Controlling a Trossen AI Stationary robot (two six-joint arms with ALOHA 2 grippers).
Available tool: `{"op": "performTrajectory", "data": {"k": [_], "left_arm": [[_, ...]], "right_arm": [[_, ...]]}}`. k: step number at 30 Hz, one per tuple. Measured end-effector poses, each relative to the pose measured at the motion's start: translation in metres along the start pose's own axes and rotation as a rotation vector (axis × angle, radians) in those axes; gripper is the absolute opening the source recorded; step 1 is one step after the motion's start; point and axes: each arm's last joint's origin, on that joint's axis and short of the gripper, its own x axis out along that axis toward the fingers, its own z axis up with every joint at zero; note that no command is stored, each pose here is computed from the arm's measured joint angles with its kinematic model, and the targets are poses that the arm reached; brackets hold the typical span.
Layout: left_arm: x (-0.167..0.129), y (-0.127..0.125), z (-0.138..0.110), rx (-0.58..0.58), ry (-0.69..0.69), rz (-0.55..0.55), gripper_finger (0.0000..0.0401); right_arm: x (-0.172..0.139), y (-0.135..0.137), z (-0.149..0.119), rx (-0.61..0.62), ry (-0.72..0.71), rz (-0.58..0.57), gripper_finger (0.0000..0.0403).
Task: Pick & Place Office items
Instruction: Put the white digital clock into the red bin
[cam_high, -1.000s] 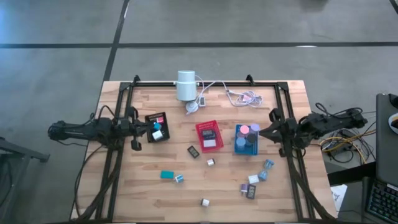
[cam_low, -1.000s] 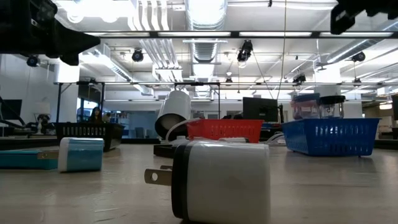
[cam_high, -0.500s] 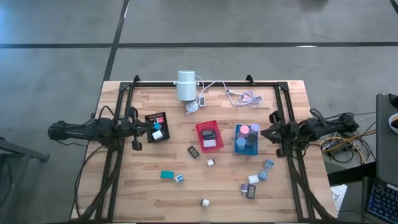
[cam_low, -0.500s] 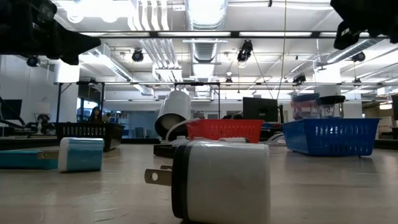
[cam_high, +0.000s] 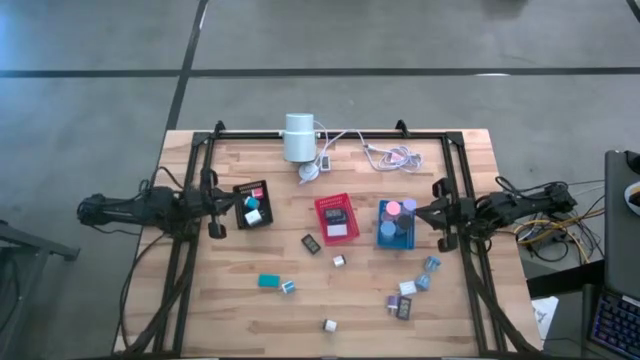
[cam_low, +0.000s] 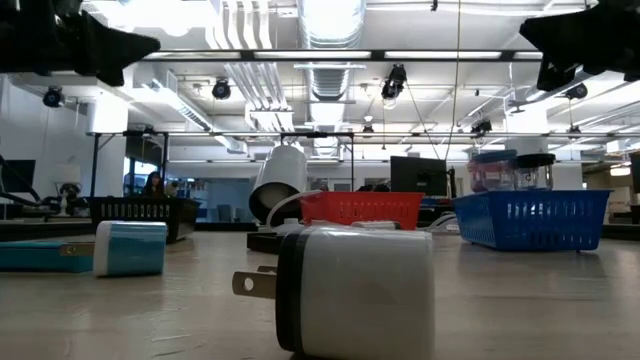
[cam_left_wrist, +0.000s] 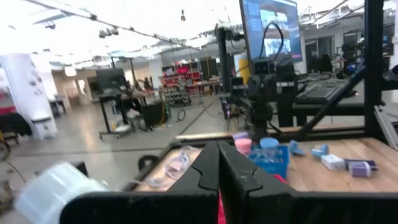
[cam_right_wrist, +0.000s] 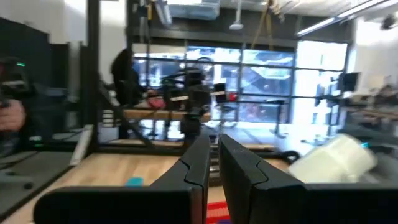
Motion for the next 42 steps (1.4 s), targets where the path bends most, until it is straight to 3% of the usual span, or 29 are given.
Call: {"op": "performTrajectory", "data": {"k": [4, 10, 14, 18, 28, 42], "left_arm": [[-0.001, 0.003, 0.010, 0.051, -0.024, 0.021, 0.0001], [0.002, 0.002, 0.009, 0.186, 0.006, 0.013, 0.0001], [0.004, 0.003, 0.016, 0.137, 0.003, 0.014, 0.0001], [0.007, 0.000, 0.010, 0.081, 0.072, -0.004, 0.0001], [0.008, -0.001, 0.005, 0.158, 0.118, -0.020, 0.0000], [0.009, 0.000, 0.011, 0.143, 0.060, -0.007, 0.0000]], "right_arm": [[0.000, -0.002, 0.003, -0.012, -0.007, -0.048, 0.0031], [0.000, 0.001, -0.001, -0.015, 0.007, 0.041, 0.0031], [0.000, 0.002, -0.002, 0.057, 0.013, 0.043, 0.0031], [0.000, 0.000, -0.004, 0.038, 0.017, 0.003, 0.0031], [0.000, -0.001, -0.005, -0.007, 0.030, -0.043, 0.0031], [0.001, 0.000, -0.006, -0.055, 0.051, -0.040, 0.0031]]}}
